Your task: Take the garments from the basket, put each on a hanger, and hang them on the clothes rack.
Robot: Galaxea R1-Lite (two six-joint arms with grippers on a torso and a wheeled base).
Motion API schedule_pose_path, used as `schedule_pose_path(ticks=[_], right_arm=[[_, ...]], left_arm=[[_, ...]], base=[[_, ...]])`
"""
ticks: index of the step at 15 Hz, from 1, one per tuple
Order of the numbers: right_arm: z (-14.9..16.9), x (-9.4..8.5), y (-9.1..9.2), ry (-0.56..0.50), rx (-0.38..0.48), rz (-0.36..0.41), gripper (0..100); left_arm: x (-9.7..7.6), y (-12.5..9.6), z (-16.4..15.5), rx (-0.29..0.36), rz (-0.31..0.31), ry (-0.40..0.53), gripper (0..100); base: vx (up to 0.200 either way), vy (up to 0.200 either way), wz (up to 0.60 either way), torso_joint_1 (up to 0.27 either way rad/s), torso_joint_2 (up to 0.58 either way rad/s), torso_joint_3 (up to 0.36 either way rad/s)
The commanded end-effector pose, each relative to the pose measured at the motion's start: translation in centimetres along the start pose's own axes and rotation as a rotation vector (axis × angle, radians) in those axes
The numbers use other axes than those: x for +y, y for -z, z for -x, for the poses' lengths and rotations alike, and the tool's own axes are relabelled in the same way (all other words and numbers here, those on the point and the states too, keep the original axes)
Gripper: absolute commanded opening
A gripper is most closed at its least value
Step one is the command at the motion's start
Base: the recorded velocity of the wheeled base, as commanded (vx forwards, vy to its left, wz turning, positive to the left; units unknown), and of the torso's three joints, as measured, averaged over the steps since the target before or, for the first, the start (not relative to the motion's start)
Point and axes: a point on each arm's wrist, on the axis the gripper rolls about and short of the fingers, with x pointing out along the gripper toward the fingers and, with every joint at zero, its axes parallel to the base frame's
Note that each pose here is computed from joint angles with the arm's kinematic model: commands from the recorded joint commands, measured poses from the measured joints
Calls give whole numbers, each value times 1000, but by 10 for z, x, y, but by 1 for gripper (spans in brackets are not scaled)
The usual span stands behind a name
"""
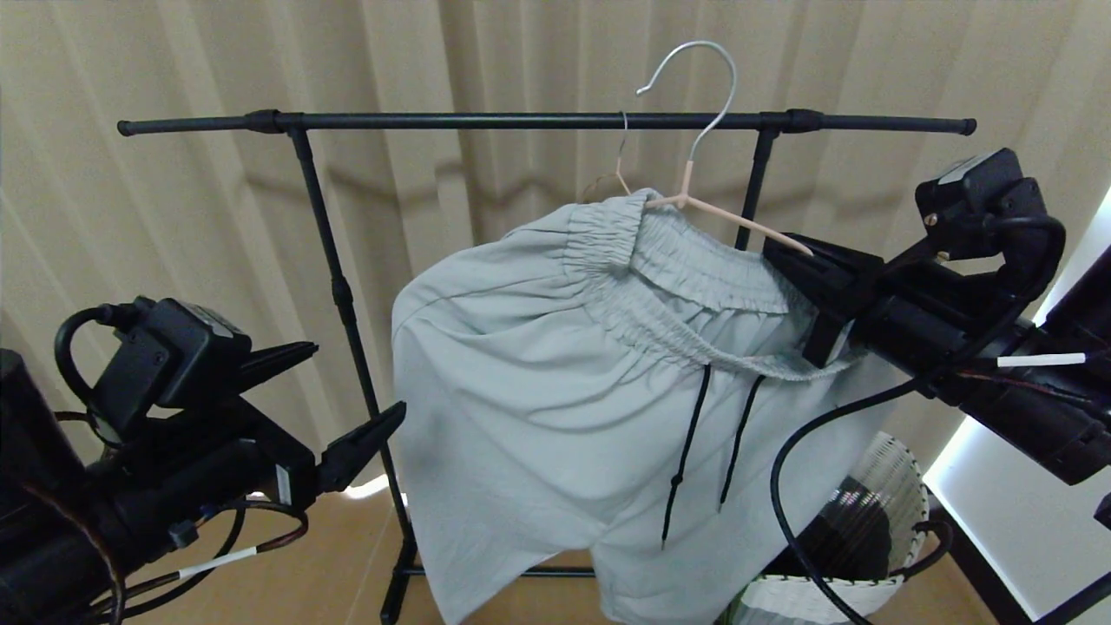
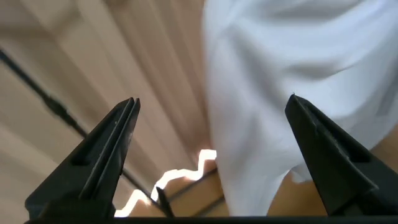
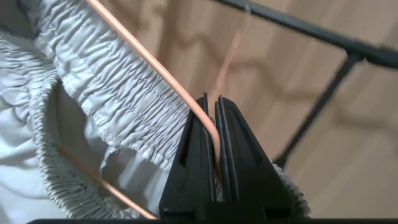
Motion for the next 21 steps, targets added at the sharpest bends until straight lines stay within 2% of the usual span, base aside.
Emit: schedule_pose_path(ticks=[1, 5, 6, 9, 11, 13, 15, 21], right_arm=[[6, -1, -8, -1, -30, 1, 0], [11, 4, -16, -39, -59, -23, 0], [12, 5, -16, -51, -62, -28, 0], [10, 5, -15, -47, -58, -27, 0], [9, 2, -12, -29, -44, -23, 0], [9, -6, -10, 4, -31, -16, 0], [7, -10, -9, 18, -26, -13, 0], [4, -10, -5, 28, -15, -14, 0]], left_arm=[[0, 9, -12, 43, 5, 6, 100], [0, 13, -22, 28, -2, 1, 100], [-1, 14, -22, 22, -3, 2, 0], [-1, 14, -21, 20, -5, -1, 0], [0, 24, -15, 60, -4, -14, 0], [8, 37, -6, 117, -64, -56, 0], [18, 44, -1, 141, -108, -114, 0], [19, 50, 4, 161, -107, -123, 0]], base=[[0, 0, 0, 0, 0, 0], [0, 0, 0, 0, 0, 0], [0, 0, 0, 0, 0, 0], [0, 0, 0, 0, 0, 0], [0, 0, 0, 0, 0, 0], [0, 0, 0, 0, 0, 0], [0, 0, 0, 0, 0, 0], [0, 0, 0, 0, 0, 0]])
